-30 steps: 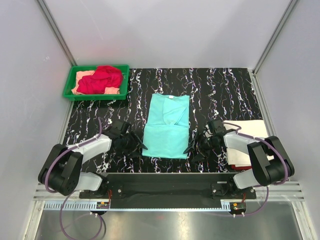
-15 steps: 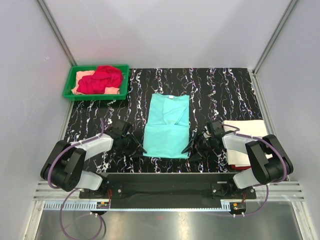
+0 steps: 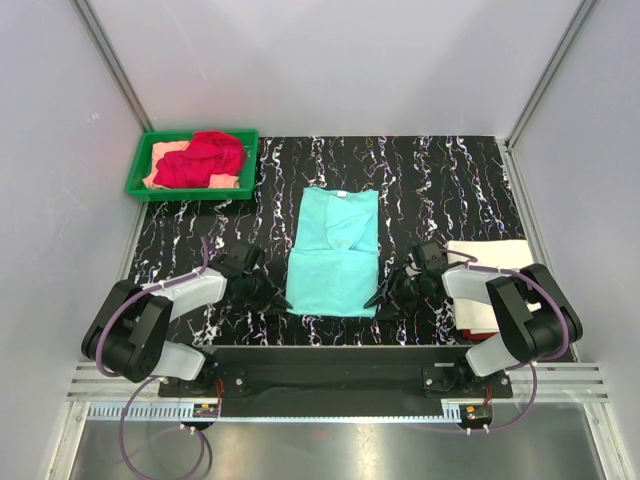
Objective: Fold and stack the t-shirts
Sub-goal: Fold the tshirt
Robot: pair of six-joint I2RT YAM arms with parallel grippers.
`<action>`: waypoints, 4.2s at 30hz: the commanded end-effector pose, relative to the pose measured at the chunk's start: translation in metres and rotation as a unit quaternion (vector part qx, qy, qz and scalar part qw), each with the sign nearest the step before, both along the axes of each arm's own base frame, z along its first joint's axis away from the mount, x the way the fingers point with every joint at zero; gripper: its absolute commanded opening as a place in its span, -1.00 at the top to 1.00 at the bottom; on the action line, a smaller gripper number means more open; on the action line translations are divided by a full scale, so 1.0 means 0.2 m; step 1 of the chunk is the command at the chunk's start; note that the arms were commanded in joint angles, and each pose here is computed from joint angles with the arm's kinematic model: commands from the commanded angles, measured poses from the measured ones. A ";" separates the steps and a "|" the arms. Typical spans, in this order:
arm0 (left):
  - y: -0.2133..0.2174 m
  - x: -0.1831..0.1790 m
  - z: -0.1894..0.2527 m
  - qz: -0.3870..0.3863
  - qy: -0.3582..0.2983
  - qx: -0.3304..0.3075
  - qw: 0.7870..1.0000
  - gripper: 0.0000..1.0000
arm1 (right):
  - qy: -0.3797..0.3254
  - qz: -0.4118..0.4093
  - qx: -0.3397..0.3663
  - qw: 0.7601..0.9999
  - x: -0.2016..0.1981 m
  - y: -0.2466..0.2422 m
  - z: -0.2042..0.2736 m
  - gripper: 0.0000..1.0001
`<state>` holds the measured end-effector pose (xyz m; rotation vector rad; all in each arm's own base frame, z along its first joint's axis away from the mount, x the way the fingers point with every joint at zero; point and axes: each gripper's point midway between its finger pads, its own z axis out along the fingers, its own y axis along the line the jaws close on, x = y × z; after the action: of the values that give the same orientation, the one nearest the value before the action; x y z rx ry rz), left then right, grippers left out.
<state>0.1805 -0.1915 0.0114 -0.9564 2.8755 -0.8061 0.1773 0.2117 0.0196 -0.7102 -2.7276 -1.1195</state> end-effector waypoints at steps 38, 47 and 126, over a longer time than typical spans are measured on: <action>-0.01 -0.54 0.37 -0.120 -0.099 0.064 0.986 1.00 | -0.043 0.097 -0.005 0.994 -0.58 -0.01 0.38 1.00; -0.14 -0.13 0.73 -0.142 -0.165 0.067 0.974 1.00 | -0.075 0.095 0.013 0.993 -0.31 0.12 0.64 1.00; 0.06 0.05 0.53 -0.214 -0.234 -0.011 0.948 -0.52 | -0.007 0.085 -0.018 0.996 -0.30 -0.02 0.26 -0.39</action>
<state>0.1422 -0.1605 0.0966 -0.2652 2.8028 -0.8861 0.0795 0.2262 0.0690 -0.3893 -2.6562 -1.0344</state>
